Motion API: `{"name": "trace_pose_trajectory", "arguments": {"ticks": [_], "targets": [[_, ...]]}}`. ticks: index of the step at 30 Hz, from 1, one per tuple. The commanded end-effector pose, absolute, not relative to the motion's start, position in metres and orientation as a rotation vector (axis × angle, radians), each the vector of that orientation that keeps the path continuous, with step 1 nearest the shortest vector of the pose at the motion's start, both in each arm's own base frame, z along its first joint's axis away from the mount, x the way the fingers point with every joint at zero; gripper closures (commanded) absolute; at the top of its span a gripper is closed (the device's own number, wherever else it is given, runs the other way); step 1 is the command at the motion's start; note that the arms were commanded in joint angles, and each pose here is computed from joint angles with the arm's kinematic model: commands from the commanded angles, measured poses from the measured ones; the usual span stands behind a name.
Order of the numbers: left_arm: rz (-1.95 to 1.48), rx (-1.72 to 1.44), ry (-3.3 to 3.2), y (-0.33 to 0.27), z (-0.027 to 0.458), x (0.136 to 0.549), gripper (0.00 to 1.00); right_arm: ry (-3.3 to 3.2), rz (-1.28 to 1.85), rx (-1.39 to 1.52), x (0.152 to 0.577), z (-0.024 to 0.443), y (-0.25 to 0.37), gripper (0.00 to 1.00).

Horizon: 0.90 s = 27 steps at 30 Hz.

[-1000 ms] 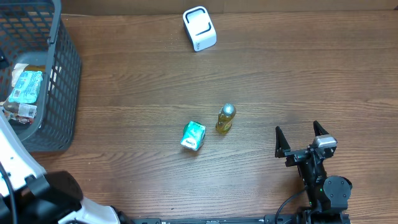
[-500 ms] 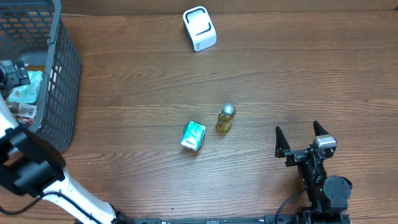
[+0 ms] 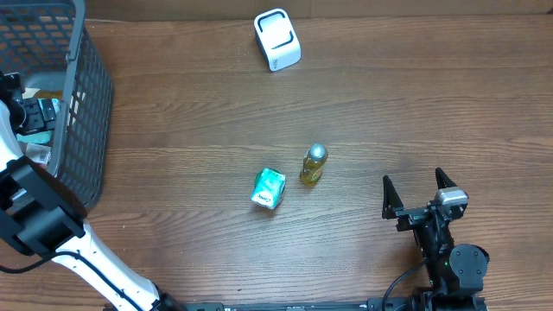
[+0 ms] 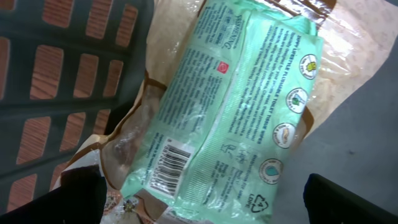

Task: Scan the item barcode
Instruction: 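Move the left gripper back into the basket toward the next item, then grasp the light-green tissue pack in the basket and lift it out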

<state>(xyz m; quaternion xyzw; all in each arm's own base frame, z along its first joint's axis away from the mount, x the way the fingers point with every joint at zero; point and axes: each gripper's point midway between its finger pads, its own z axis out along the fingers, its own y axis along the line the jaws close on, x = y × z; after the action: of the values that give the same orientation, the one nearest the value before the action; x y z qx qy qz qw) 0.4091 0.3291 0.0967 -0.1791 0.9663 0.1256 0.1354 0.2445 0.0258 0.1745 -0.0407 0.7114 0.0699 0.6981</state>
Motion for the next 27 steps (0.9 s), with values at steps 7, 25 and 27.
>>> {"name": "trace_pose_trajectory", "arguments": {"ticks": [7, 25, 27], "targets": [[0.33, -0.556, 2.806, 0.341, 0.09, 0.397, 0.0, 1.581, 0.144, -0.087, 0.245, 0.173, 0.024, 0.0], [0.329, -0.55, 2.802, 0.343, 0.079, 0.398, 0.01, 1.581, 0.144, -0.087, 0.245, 0.173, 0.024, 0.0], [0.293, -0.504, 2.801, 0.338, 0.077, 0.401, 0.0, 1.581, 0.144, -0.087, 0.245, 0.173, 0.024, 0.0]]}}
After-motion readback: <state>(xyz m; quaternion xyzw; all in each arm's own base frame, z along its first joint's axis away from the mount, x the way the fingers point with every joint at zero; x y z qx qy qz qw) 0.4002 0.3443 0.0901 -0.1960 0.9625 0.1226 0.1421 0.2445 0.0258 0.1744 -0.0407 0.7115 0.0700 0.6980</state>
